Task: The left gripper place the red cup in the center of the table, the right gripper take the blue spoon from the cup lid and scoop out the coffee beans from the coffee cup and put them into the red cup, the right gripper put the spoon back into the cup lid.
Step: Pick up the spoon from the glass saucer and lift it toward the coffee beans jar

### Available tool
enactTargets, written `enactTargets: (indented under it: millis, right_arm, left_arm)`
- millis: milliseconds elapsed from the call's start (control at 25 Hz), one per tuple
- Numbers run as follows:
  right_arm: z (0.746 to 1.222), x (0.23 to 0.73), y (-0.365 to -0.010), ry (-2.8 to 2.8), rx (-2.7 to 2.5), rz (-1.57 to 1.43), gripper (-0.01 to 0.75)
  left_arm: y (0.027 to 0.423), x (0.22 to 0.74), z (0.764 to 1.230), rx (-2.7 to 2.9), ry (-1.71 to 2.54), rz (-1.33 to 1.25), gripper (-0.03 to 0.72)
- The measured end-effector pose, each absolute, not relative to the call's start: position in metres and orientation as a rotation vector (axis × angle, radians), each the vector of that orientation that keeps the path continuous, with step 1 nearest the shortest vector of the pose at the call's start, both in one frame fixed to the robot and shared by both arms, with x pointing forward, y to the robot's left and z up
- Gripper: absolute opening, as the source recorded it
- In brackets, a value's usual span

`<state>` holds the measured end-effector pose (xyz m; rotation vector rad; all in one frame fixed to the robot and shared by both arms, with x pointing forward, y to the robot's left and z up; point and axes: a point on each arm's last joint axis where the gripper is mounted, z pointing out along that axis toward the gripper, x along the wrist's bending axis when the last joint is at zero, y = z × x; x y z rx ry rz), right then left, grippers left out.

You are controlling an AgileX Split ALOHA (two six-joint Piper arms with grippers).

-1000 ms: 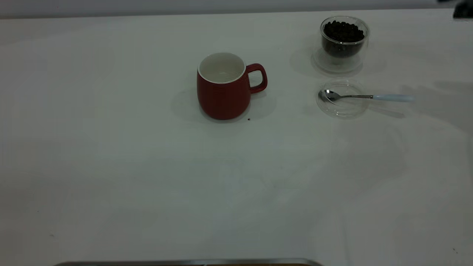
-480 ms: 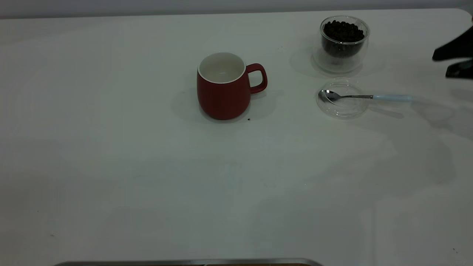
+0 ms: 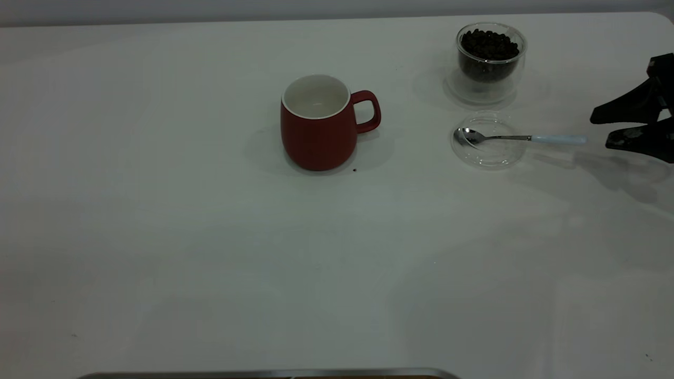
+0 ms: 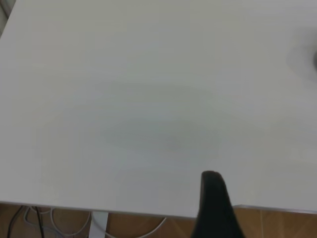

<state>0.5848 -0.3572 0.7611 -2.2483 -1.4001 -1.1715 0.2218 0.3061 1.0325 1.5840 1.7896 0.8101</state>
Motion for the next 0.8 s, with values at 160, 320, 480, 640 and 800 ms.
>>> enactTargets:
  millis: [160, 320, 480, 640, 800]
  right_arm:
    - [0.757, 0.586, -0.358, -1.411, -2.248, -1.208, 0.448]
    - [0.753, 0.586, -0.357, -1.451, -2.235, -1.212, 0.448]
    - [0.746, 0.583, -0.357, -1.447, -2.242, -1.188, 0.501]
    - [0.746, 0.583, -0.356, -1.433, -2.223, -1.206, 0.573]
    - [0.745, 0.584, -0.353, -1.411, -2.188, -1.24, 0.576]
  left_arm:
    - [0.306, 0.222, 1.032, 1.583, 1.79, 0.81, 0.561]
    - [0.306, 0.222, 1.032, 1.583, 1.79, 0.81, 0.561]
    - [0.306, 0.222, 1.032, 1.583, 1.79, 0.81, 0.561]
    - [0.306, 0.222, 1.032, 1.583, 1.79, 0.81, 0.561]
    - [0.306, 0.222, 1.032, 1.583, 1.79, 0.81, 0.561]
